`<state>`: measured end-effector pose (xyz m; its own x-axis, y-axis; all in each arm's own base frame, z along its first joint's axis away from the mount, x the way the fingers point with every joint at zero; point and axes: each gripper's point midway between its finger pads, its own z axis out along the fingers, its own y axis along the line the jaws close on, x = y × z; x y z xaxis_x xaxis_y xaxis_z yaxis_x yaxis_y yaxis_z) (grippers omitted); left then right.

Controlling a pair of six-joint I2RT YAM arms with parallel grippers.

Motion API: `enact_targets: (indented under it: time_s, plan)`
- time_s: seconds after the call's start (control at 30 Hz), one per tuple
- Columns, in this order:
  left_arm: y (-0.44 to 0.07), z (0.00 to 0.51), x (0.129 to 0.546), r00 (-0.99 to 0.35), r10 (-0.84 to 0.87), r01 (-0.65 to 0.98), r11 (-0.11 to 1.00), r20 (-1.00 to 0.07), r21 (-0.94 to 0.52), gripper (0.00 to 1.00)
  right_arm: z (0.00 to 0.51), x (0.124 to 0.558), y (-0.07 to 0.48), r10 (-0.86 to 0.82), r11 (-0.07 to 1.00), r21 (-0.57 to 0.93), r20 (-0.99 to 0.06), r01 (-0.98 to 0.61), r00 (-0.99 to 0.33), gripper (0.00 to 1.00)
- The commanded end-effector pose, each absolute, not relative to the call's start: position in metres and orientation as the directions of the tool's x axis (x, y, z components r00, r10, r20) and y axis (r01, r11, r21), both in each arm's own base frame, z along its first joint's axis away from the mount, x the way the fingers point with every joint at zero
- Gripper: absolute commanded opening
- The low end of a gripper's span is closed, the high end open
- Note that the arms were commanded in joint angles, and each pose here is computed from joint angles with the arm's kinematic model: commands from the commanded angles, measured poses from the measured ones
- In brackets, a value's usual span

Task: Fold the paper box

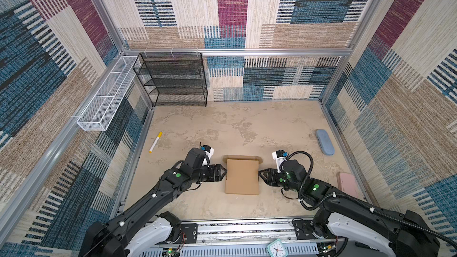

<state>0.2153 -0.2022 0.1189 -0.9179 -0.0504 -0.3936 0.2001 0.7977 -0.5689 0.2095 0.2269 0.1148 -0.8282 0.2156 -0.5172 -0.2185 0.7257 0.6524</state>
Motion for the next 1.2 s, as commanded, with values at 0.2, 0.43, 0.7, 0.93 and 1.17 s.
enact_targets:
  time_s: [0.2,0.43,0.7,0.93,1.17]
  plan:
    - [-0.216,0.090,0.223,-0.970,0.010,0.147,0.821,-0.244,-0.551,0.76,0.090,0.221,0.240,0.147,0.743,0.634,-0.465,-0.213,-0.873,0.28]
    - [-0.205,0.043,0.219,-0.997,0.001,0.042,0.865,-0.081,-0.500,0.75,0.056,0.220,0.238,0.098,0.785,0.595,-0.394,-0.173,-0.914,0.25]
    - [-0.208,0.045,0.224,-0.997,-0.027,0.015,0.836,-0.068,-0.549,0.71,0.061,0.220,0.240,0.111,0.724,0.667,-0.365,-0.176,-0.924,0.31]
    - [-0.228,0.066,0.226,-0.994,-0.011,0.068,0.733,-0.112,-0.677,0.72,0.081,0.223,0.243,0.131,0.668,0.716,-0.381,-0.203,-0.915,0.50]
    - [-0.243,0.067,0.235,-0.997,-0.025,0.040,0.654,-0.074,-0.755,0.71,0.069,0.222,0.251,0.106,0.616,0.766,-0.312,-0.184,-0.944,0.51]
